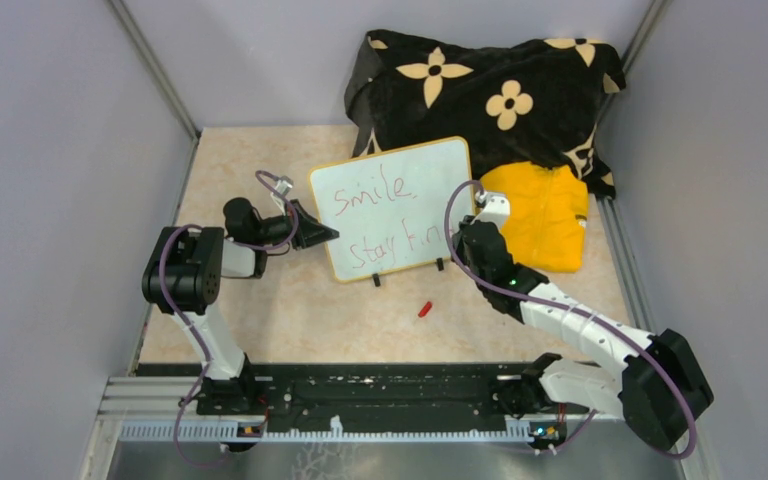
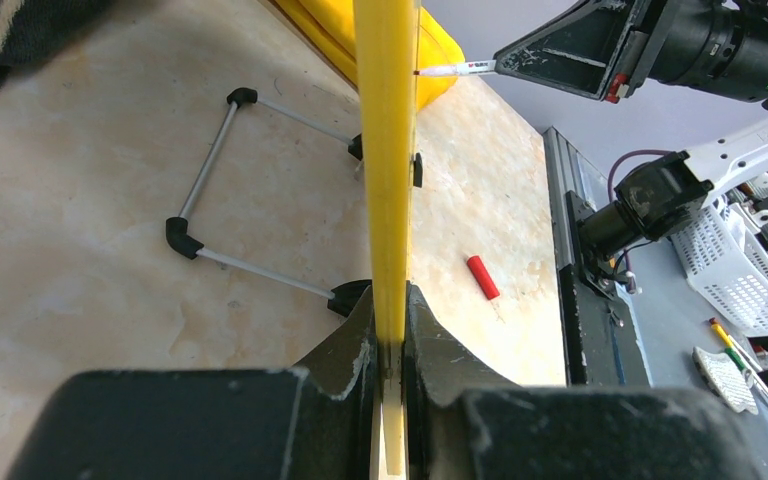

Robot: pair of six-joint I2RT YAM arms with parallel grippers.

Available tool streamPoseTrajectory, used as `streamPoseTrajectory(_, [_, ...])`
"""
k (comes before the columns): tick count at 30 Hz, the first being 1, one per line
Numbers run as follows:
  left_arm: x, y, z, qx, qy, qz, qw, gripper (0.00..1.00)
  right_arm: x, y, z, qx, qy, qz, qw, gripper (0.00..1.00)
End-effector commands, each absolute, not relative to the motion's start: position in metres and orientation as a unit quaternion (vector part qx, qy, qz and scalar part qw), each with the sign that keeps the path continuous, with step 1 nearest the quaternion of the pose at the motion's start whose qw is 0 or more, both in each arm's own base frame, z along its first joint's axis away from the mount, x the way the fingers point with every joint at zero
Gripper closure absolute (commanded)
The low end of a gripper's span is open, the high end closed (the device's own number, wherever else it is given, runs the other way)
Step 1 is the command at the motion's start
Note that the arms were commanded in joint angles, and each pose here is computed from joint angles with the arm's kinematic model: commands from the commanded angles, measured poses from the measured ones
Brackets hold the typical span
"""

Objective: Write a sentence on the whiteboard

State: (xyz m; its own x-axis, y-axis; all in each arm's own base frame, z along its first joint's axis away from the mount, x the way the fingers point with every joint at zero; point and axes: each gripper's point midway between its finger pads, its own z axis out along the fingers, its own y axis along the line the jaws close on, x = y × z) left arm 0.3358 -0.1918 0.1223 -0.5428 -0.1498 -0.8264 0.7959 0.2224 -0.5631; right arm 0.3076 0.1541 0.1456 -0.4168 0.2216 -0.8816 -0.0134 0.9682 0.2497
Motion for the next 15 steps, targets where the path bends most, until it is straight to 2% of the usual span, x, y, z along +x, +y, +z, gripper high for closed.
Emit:
streamPoseTrajectory(1, [0.334, -0.193, 0.097, 0.220, 0.690, -0.570, 0.388, 1.00, 0.319, 0.166, 0.167, 0.071, 0.816, 0.145, 0.555, 1.00])
streamPoseTrajectory(15, [0.334, -0.193, 0.096, 0.219, 0.691, -0.570, 0.388, 1.00, 0.304, 0.156, 0.136, 0.068, 0.838, 0.128, 0.527, 1.00])
